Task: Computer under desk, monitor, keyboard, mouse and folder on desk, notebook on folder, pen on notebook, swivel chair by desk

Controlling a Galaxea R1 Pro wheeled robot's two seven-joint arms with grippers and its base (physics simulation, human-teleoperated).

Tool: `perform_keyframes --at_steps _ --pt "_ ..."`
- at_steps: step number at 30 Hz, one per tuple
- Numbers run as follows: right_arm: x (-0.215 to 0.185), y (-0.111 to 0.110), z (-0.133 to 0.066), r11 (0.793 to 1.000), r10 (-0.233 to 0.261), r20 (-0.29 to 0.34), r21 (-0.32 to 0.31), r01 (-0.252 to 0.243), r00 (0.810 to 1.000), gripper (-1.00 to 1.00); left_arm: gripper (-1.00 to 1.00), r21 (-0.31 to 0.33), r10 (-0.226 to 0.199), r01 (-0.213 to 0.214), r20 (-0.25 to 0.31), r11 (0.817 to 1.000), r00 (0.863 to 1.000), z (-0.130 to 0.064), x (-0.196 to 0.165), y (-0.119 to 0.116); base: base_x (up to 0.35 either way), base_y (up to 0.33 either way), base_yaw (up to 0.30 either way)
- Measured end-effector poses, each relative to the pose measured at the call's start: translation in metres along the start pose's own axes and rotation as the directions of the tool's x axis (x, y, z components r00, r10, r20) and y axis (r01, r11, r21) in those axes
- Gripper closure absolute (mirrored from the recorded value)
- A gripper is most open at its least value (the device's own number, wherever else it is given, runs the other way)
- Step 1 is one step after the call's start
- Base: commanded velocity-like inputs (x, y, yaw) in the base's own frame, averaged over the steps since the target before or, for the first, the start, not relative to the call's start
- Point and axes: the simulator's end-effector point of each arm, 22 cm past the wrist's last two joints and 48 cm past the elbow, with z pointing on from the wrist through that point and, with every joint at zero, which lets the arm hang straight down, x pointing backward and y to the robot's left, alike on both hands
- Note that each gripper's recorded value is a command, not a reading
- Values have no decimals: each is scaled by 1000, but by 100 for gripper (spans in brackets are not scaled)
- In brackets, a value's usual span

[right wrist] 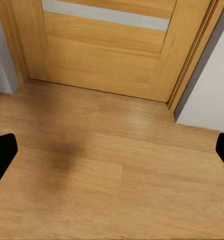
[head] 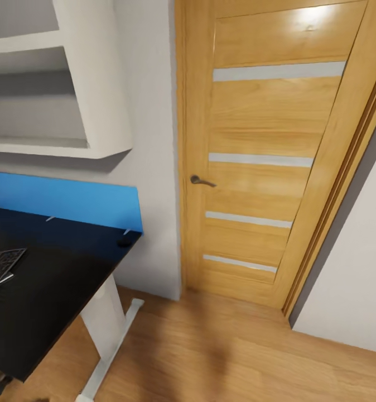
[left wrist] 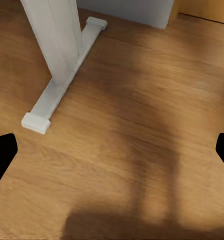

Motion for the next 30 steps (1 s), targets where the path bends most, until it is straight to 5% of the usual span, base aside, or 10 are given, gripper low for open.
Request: perform_keyframes --at_steps 6,17,30 --pt "8 0 -6 1000 -1 -21 0 1 1000 -100 -100 1 0 0 -18 1000 1000 -3 7 0 -230 -234 282" --pt "7 32 -10 999 47 -24 -17 -47 999 -100 -100 2 2 -2 -39 1000 999 -6 14 -1 -232 -232 253" --pt "1 21 -7 998 56 -4 43 -55 998 -100 -100 -8 -6 5 -56 1000 998 -10 21 2 -48 -42 233"
